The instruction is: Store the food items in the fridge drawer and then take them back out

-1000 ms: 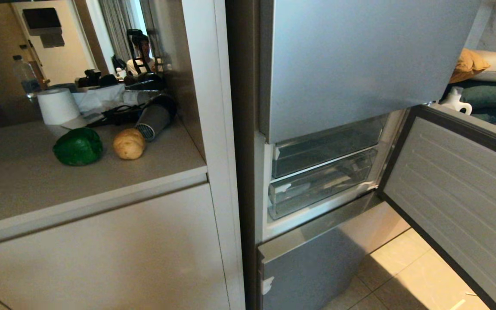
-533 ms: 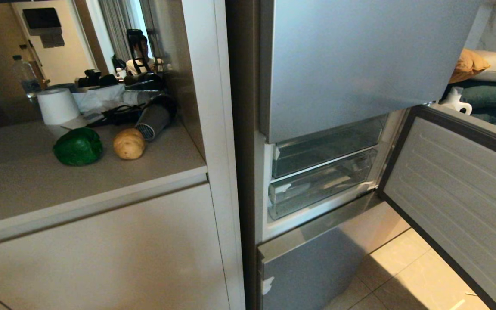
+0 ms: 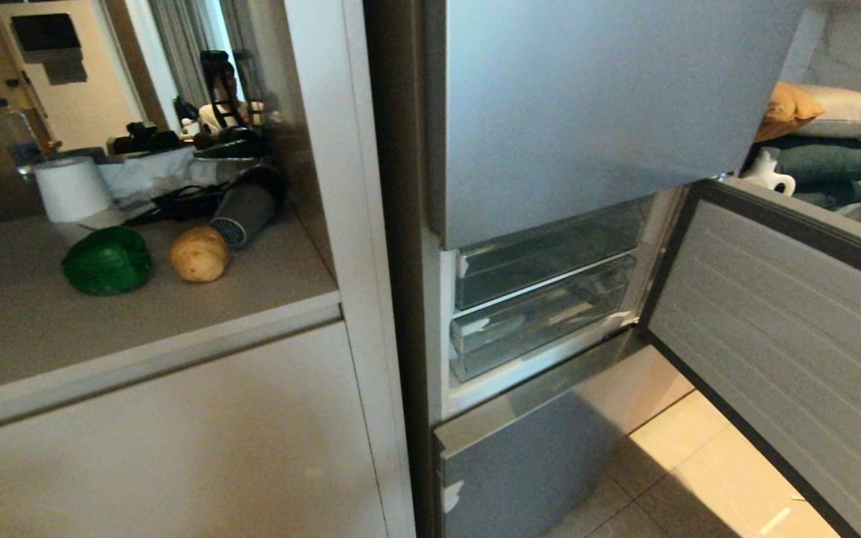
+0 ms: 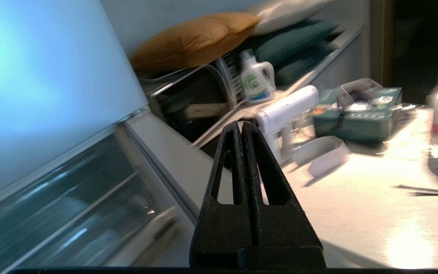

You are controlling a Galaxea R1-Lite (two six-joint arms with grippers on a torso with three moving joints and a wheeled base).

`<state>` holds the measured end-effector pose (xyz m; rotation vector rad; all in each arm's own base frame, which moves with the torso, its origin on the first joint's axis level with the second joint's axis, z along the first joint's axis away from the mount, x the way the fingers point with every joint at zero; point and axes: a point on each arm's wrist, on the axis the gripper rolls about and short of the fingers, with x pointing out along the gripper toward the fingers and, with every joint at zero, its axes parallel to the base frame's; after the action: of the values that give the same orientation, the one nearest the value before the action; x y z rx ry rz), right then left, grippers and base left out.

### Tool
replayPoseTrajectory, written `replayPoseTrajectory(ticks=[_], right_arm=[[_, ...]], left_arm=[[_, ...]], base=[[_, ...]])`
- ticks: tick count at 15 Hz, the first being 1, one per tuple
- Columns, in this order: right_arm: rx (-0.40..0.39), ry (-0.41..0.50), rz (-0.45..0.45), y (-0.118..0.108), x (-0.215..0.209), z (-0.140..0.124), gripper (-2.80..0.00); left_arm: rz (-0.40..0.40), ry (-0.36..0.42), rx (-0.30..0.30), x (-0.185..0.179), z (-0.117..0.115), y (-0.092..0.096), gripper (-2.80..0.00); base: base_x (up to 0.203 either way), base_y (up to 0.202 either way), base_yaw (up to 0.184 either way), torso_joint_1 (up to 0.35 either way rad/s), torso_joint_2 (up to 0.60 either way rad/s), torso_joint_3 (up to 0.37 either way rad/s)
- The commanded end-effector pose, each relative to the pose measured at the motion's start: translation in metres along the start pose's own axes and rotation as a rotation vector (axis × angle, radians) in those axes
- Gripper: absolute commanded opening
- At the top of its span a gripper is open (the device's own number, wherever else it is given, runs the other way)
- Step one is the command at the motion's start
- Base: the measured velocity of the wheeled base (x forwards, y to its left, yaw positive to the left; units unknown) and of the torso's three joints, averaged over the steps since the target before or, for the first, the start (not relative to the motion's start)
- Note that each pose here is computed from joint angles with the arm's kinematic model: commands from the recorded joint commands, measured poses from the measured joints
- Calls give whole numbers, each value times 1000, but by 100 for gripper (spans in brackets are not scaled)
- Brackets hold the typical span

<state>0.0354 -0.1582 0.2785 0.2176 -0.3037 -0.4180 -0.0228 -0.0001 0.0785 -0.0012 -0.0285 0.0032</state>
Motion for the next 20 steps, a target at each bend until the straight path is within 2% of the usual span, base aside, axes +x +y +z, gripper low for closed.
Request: replayPoseTrajectory(ticks=[1, 7, 11, 13, 17, 20], right_arm=[[-6, 0, 7, 3, -2, -1, -280], [-4, 11, -28, -1, -6, -14, -280], [35, 36, -57, -6, -9, -28, -280], [73, 61, -74, -16, -7, -37, -280], [196, 152, -115, -57, 5, -63, -280], [287, 242, -31, -68, 12, -80, -280]], left_arm=[[0, 12, 0, 1, -3, 0, -280], [0, 12, 0, 1, -3, 0, -280], [0, 10, 0, 1, -3, 0, -280], [0, 12, 0, 1, -3, 0, -280], [0, 12, 0, 1, -3, 0, -280], [0, 12, 0, 1, -3, 0, -280]], base=[[4, 11, -143, 47, -67, -71], [-1, 5, -152, 60, -147, -74], [0, 0, 0, 0, 0, 0], [0, 0, 0, 0, 0, 0], [0, 0, 0, 0, 0, 0], [0, 0, 0, 0, 0, 0]])
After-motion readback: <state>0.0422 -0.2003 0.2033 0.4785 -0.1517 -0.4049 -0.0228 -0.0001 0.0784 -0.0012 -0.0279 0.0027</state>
